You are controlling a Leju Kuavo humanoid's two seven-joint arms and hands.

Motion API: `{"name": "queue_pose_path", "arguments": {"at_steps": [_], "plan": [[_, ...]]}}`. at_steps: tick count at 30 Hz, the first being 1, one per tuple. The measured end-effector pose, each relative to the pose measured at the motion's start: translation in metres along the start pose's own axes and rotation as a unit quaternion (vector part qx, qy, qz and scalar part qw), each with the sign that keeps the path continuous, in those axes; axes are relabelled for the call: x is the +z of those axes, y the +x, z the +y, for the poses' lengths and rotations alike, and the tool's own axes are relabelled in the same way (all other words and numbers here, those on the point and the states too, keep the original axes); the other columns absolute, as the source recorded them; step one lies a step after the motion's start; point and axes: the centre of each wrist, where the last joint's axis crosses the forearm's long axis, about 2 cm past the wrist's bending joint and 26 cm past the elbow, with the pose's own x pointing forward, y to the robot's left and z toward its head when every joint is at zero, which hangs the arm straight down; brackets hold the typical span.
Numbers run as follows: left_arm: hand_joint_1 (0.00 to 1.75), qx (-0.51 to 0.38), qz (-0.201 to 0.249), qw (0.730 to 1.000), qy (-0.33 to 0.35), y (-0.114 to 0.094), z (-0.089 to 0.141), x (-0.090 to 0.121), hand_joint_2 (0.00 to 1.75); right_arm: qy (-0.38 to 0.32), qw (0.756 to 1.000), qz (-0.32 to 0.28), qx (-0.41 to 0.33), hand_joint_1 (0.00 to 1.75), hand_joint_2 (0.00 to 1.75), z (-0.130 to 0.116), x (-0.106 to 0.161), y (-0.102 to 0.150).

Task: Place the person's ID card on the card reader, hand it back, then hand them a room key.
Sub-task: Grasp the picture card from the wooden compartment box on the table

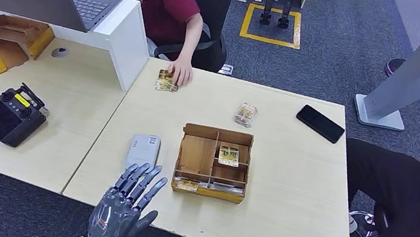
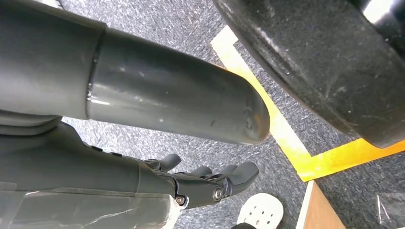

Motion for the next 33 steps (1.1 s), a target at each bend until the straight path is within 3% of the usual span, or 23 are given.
{"name": "queue_pose_path", "arguments": {"at_steps": [13,23,33], "plan": [[0.00,0.039,0.018,0.999,-0.023,0.012,-0.019,-0.005,1.75,0.000,1.000,0.000,0.000,0.00,0.00,0.000,0.000,0.000],[0.00,0.035,0.046,0.998,-0.011,0.012,-0.024,-0.020,1.75,-0.001,1.000,-0.003,0.007,0.00,0.00,-0.002,-0.002,0.002],[0.00,0.086,0.079,0.993,0.006,0.008,-0.034,-0.038,1.75,0.000,1.000,-0.004,0.015,0.00,0.00,-0.003,-0.002,0.003]]}}
